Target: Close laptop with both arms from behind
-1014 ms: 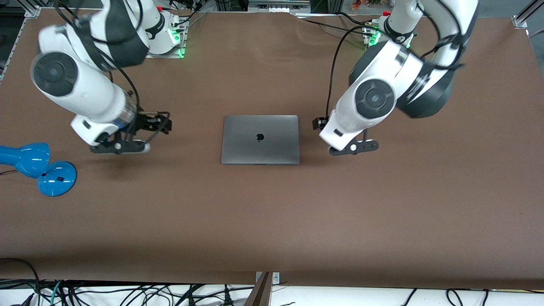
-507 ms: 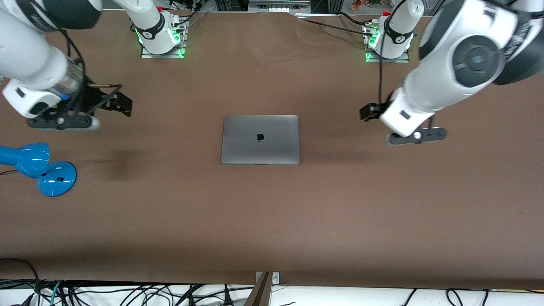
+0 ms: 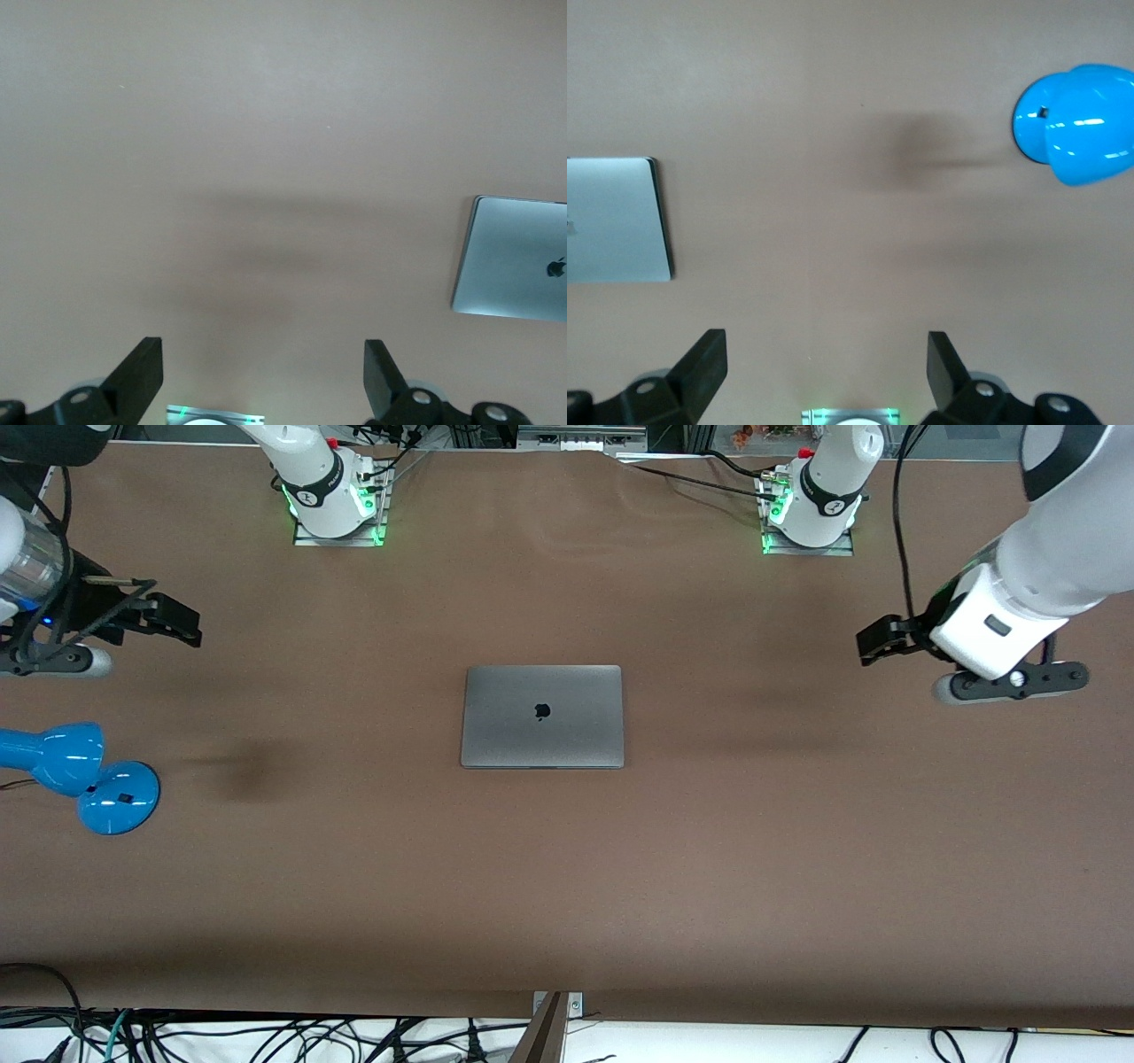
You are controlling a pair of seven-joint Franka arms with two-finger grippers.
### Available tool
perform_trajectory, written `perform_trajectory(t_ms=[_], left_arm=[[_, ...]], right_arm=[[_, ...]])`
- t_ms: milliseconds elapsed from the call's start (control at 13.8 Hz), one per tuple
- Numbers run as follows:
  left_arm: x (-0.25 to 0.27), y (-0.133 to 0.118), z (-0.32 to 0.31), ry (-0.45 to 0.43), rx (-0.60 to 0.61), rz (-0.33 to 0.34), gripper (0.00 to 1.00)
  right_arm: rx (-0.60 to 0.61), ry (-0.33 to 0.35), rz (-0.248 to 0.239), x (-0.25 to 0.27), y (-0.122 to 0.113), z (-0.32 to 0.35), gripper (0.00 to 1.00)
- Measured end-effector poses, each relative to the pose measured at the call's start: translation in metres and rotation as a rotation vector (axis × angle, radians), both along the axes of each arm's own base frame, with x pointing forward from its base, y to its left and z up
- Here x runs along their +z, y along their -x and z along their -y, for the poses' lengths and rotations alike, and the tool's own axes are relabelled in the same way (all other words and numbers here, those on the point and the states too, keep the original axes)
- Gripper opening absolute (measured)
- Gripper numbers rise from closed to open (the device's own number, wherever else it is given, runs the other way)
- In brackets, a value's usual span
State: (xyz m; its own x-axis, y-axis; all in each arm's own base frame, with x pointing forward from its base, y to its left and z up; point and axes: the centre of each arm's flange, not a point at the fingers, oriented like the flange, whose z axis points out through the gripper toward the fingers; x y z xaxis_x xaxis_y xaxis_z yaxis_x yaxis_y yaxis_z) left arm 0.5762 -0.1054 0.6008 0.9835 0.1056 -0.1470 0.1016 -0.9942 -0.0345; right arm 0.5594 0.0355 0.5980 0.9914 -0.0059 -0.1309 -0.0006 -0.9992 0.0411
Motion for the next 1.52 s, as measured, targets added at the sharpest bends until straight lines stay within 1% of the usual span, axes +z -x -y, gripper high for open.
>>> perform_trajectory(t_ms=[217,362,507,652,869,1158,1303,1520], left_arm=[[0.005,0.007,-0.023,-0.002,-0.043,0.021,1.0],[-0.001,0.02,-0.034,0.007,-0.079,0.05,1.0],[-0.005,0.038,-0.046,0.011,-0.109,0.053,1.0],[-0.001,0.045,-0.064,0.02,-0.144,0.058,1.0],[0.003,0.047,-0.088,0.029,-0.167,0.046,1.0],[0.013,0.045,-0.081,0.029,-0.177,0.049,1.0],[0.012,0.044,-0.073,0.028,-0.187,0.049,1.0],[0.005,0.039,-0.071,0.027,-0.188,0.036,1.0]], right_arm=[[-0.001,-0.001,-0.009,0.012,0.01,0.018,1.0],[0.004,-0.002,-0.018,0.016,0.015,0.027,1.0],[0.021,-0.006,-0.022,0.017,0.017,0.035,1.0],[0.052,-0.014,-0.028,0.016,0.018,0.046,1.0],[0.061,-0.018,-0.042,0.009,0.018,0.054,1.0],[0.057,-0.019,-0.079,-0.009,0.018,0.053,1.0],[0.057,-0.025,-0.073,-0.012,0.015,0.052,1.0],[0.06,-0.056,-0.069,-0.013,0.014,0.046,1.0]])
